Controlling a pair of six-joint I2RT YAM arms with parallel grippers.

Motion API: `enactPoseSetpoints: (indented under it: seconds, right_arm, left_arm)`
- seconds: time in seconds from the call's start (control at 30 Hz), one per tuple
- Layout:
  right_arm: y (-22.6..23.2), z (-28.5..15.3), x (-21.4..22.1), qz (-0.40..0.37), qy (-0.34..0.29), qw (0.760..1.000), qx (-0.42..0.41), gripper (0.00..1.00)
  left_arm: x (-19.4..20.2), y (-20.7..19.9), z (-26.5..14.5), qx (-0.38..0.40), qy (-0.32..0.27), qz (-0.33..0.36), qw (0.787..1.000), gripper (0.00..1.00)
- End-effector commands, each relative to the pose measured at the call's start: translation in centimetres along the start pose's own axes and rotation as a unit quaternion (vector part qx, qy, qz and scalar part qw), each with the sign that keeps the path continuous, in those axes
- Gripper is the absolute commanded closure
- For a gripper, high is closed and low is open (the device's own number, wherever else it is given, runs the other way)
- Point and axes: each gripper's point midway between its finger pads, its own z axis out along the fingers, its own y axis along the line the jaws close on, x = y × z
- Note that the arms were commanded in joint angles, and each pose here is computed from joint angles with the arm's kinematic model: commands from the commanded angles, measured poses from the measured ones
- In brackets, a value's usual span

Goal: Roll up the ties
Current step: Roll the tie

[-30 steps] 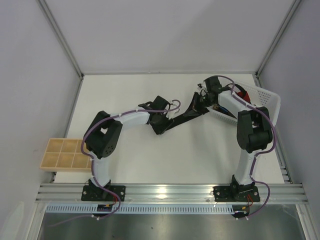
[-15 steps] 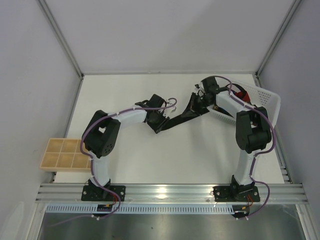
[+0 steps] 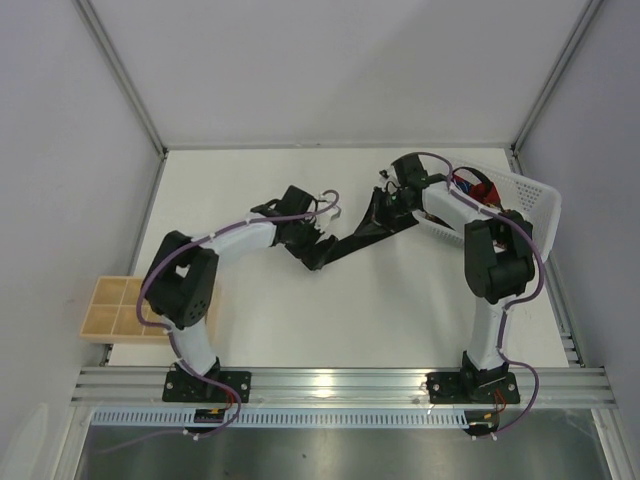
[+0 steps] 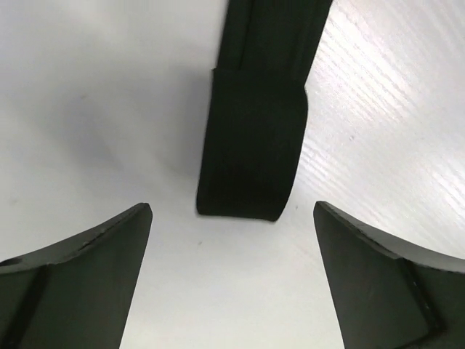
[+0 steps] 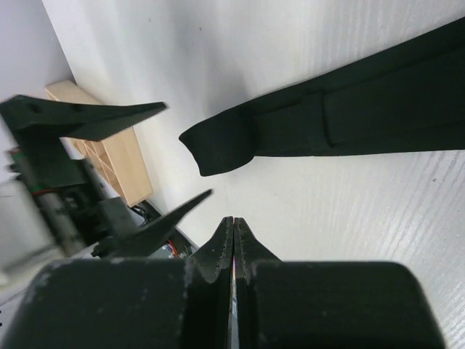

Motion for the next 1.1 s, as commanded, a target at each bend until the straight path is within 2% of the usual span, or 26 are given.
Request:
enactPoseSetpoints:
  seconds: [0.0,0.13,0.27,0.3,0.33,0.37,0.43,0.47,0.63,0.83,0.87,0.9,0.97,1.07]
  right_arm:
    - [1.5,-0.2,-1.0,-0.016,-0.012,1.0,-0.015,1.0]
    - [1.6,0.2,-0.9,-0.017,-0.009,1.0,-0.012,1.0]
    - [2.8,1.6,-0.1,-0.029,0.008,0.999,-0.018,1.0]
    - [3.1,2.0,0.0,-0.032,0.013,0.999,-0.021,0.99]
    - [3.2,2.4,0.2,-0.033,0.019,0.999,-0.022,1.0]
    - [3.6,3.1,0.6,-0.036,0.033,0.998,-0.028,1.0]
    - [4.0,3.8,1.1,-0.039,0.043,0.998,-0.03,1.0]
    - [4.5,4.2,1.6,-0.045,0.05,0.997,-0.031,1.0]
    - [4.4,6.1,2.2,-0.049,0.072,0.996,-0.021,1.0]
    - [4.0,7.4,2.8,-0.052,0.087,0.995,-0.019,1.0]
    - [3.6,7.7,2.8,-0.051,0.087,0.995,-0.013,1.0]
    - [3.4,7.8,2.8,-0.051,0.087,0.995,-0.01,1.0]
    - [2.7,8.2,2.5,-0.055,0.084,0.995,0.001,1.0]
    - [1.9,8.7,2.6,-0.056,0.089,0.994,0.009,1.0]
  left_arm:
    - [-3.4,1.7,-4.8,-0.015,-0.097,-0.018,0.995,0.0]
    - [-5.4,3.8,-10.5,-0.06,-0.188,-0.055,0.979,0.0]
    - [-5.0,6.5,-13.7,-0.067,-0.227,-0.188,0.953,0.0]
    - [-5.0,6.4,-13.9,-0.042,-0.232,-0.234,0.943,0.0]
    - [-5.3,6.4,-14.3,-0.013,-0.244,-0.251,0.937,0.0]
    - [-4.7,5.6,-14.5,0.057,-0.252,-0.294,0.92,0.0]
    - [-5.4,5.9,-15.0,0.099,-0.287,-0.318,0.898,0.0]
    - [-4.7,5.4,-14.8,0.114,-0.284,-0.337,0.891,0.0]
    - [-3.7,4.6,-14.0,0.128,-0.264,-0.371,0.881,0.01]
    - [-2.1,2.6,-11.4,0.158,-0.214,-0.448,0.853,0.16]
    - [-1.3,1.9,-10.7,0.169,-0.202,-0.476,0.839,0.17]
    - [-1.9,1.9,-10.7,0.177,-0.218,-0.472,0.836,0.18]
    - [-1.4,1.0,-9.8,0.186,-0.203,-0.487,0.829,0.2]
    - [-2.1,0.2,-9.1,0.196,-0.2,-0.478,0.832,0.21]
